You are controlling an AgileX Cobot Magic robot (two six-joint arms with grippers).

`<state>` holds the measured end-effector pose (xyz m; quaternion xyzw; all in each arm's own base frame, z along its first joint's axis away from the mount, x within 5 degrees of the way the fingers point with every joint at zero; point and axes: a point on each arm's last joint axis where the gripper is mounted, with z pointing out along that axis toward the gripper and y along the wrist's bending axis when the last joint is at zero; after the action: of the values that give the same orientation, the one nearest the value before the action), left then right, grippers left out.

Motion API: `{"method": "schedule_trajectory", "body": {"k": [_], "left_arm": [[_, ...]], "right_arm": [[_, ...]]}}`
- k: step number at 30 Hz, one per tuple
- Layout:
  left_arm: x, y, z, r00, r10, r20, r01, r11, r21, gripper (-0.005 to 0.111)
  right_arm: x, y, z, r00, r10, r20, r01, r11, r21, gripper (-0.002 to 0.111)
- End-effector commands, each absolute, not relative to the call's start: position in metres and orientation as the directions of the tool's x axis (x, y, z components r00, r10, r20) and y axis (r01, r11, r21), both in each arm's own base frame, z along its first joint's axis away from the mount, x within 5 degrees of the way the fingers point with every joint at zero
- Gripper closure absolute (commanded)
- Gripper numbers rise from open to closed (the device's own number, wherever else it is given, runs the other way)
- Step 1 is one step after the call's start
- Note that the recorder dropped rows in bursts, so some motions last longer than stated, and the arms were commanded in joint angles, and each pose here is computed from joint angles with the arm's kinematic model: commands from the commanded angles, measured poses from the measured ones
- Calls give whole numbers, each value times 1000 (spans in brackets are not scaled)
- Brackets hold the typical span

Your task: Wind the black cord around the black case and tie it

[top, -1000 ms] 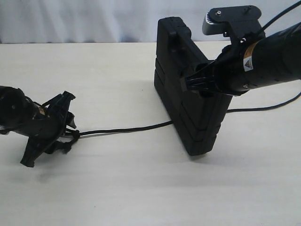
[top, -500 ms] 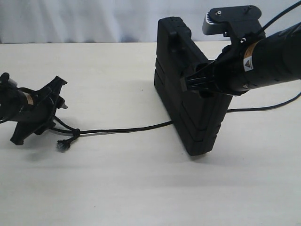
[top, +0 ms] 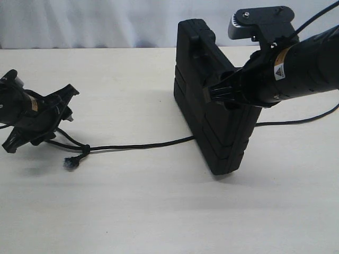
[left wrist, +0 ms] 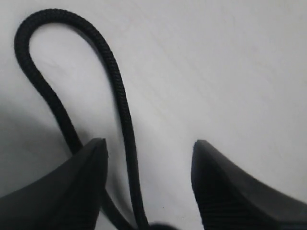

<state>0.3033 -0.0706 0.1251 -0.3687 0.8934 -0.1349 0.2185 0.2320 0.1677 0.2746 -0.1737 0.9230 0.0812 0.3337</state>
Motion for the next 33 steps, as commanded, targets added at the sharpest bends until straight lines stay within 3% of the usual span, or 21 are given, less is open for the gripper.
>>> {"method": "schedule_trajectory", "body": {"k": [1, 4, 11, 15, 18, 26, 33], "left_arm": [[310, -62, 124, -624, -715, -314, -586, 695, -416, 57], [311, -58, 112, -637, -708, -307, -595, 704, -388, 57], [323, -66, 101, -631, -707, -319, -529, 693, -490, 57], [334, -72, 97, -675, -649, -351, -473, 745, -470, 57], [341, -84, 89, -732, -560, -387, -380, 808, -450, 57], [356, -135, 101, -800, -235, -553, 60, 885, -463, 57], [354, -130, 96, -823, -92, -560, 95, 950, -297, 57]], "right_arm": [[232, 167, 283, -682, -278, -676, -393, 919, 19, 104], [232, 167, 283, -682, -278, -676, -393, 919, 19, 104], [232, 167, 283, -686, -279, -672, -391, 920, 17, 104], [232, 167, 283, -682, -278, -676, -393, 919, 19, 104], [233, 167, 283, -681, -277, -678, -394, 919, 20, 104], [233, 167, 283, -680, -277, -679, -394, 919, 20, 104], [233, 167, 283, -680, -277, -679, -394, 919, 20, 104]]}}
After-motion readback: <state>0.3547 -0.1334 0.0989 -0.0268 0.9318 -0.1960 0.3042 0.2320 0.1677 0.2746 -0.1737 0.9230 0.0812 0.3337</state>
